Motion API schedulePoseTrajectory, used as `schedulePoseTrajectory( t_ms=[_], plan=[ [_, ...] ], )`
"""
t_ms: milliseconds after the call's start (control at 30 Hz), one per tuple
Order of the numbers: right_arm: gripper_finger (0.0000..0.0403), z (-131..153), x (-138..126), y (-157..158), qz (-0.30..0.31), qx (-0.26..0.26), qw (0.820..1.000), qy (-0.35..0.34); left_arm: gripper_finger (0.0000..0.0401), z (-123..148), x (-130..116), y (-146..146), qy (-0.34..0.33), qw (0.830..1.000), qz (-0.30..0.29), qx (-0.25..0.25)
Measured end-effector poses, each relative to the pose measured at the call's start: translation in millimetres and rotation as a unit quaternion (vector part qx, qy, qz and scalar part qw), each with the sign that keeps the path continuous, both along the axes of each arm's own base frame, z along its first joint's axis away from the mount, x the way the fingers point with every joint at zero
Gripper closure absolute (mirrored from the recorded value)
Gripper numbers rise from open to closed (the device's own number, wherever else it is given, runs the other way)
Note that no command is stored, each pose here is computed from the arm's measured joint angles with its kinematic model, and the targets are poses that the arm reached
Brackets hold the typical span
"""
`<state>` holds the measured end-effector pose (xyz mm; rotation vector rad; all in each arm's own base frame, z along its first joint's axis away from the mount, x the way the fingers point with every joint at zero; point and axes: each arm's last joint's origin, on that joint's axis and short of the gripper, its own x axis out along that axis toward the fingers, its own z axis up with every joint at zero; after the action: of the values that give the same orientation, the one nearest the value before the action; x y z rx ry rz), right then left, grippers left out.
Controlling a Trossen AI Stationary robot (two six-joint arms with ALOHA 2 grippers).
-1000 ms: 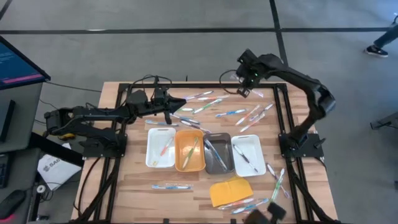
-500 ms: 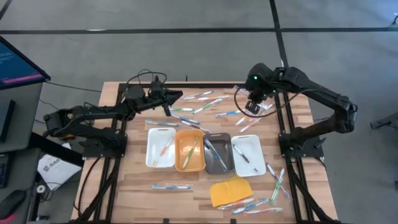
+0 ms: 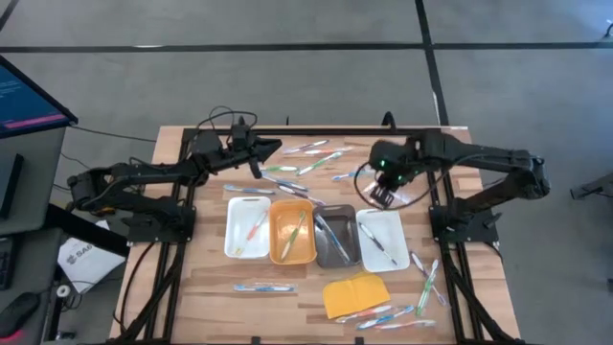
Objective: Pick & Place Toothbrushes
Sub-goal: Put the purple toothbrush into the right white bin
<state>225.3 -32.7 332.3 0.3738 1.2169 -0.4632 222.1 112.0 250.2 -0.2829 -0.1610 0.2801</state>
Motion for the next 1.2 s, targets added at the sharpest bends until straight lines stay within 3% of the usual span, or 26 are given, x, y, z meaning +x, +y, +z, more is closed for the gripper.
schedulePoseTrajectory(
  t_ms=[467, 867, 1200],
  plan=[
    [0.04, -7.4, 15.2, 64.8, -0.025, 0.048, 0.998, -0.026, 0.0358, 1.3, 11.7, -28.5, -0.011, 0.996, -0.091, -0.023],
    [0.04, -44.7, 36.4, 110.8, 0.002, 0.015, 0.999, 0.048, 0.0358, 2.8, 20.0, -58.3, -0.021, 0.987, -0.156, -0.046],
    [0.04, -62.5, 42.1, 120.2, -0.019, 0.004, 0.995, 0.094, 0.0358, 9.4, 23.7, -89.8, -0.051, 0.973, -0.221, -0.042]
  ],
)
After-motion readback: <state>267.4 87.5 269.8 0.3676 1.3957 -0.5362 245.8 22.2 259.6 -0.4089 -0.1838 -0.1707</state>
